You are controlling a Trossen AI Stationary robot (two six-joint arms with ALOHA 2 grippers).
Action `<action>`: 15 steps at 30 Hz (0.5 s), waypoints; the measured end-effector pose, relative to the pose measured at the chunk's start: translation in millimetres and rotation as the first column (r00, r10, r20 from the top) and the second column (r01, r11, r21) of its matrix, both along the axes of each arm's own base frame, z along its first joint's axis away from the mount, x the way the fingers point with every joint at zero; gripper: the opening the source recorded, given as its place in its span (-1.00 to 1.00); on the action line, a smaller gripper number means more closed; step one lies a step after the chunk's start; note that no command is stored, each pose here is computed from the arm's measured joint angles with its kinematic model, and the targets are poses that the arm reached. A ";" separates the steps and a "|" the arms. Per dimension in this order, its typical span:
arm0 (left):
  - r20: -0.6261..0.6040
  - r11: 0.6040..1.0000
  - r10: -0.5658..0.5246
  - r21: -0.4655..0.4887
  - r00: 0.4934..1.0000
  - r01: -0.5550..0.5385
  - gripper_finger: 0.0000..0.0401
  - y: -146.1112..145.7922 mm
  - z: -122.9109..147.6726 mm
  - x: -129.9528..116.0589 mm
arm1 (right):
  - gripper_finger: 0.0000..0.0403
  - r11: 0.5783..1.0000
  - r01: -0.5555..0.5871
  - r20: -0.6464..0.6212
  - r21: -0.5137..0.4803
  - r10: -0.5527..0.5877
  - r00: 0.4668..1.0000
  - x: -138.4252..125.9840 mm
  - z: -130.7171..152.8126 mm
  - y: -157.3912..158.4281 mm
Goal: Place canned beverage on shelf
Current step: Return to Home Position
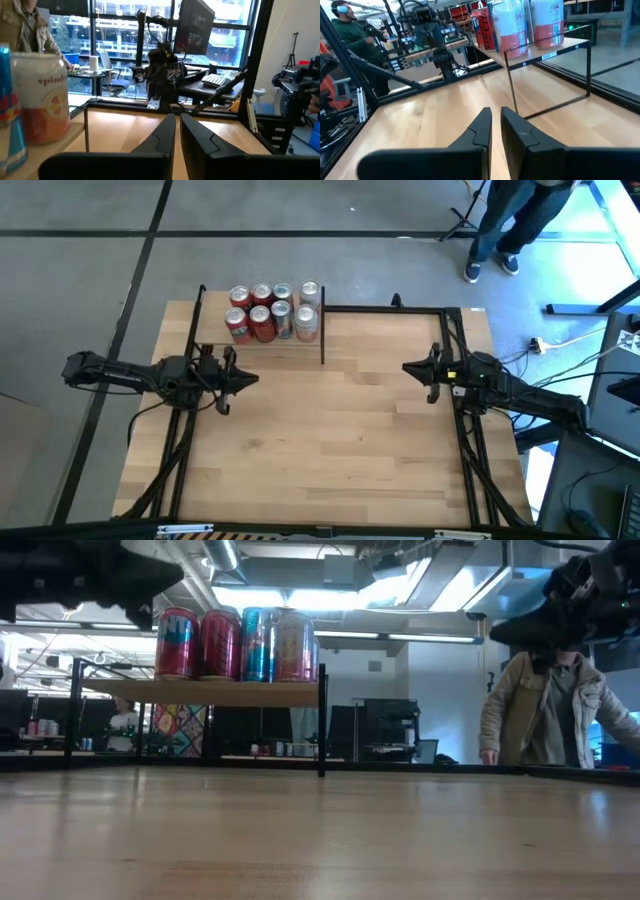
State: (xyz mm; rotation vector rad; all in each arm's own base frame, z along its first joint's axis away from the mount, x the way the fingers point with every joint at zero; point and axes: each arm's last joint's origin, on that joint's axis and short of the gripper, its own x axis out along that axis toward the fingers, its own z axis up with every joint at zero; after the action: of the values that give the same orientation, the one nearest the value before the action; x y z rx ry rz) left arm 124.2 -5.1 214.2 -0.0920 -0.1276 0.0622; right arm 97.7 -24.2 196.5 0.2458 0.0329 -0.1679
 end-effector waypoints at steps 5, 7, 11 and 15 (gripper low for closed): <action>0.006 1.000 0.013 -0.014 1.000 -0.013 -0.89 0.9 -15.5 -7.0 | -0.86 1.000 0.000 0.052 -0.020 0.001 0.999 1.7 -2.1 -0.5; 0.015 0.999 0.028 -0.020 0.999 -0.028 -0.89 1.6 -20.1 -9.6 | -0.86 1.000 0.001 0.067 -0.024 0.001 0.998 2.7 -5.9 -0.8; 0.028 0.999 0.033 -0.017 0.999 -0.032 -0.89 2.0 -30.5 -13.7 | -0.86 1.000 0.001 0.062 -0.017 0.000 0.998 4.3 -16.4 -1.2; -0.006 0.999 0.033 -0.012 0.999 -0.033 -0.89 2.2 -34.8 -17.1 | -0.86 1.000 0.001 0.061 -0.011 0.000 0.998 5.1 -22.8 -1.4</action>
State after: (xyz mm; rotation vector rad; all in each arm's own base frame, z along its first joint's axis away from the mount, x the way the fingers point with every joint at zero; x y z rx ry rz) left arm 107.2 -2.8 179.4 -0.1022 -0.1230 0.0961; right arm 102.8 -25.7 173.7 0.2402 -0.0283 -0.1610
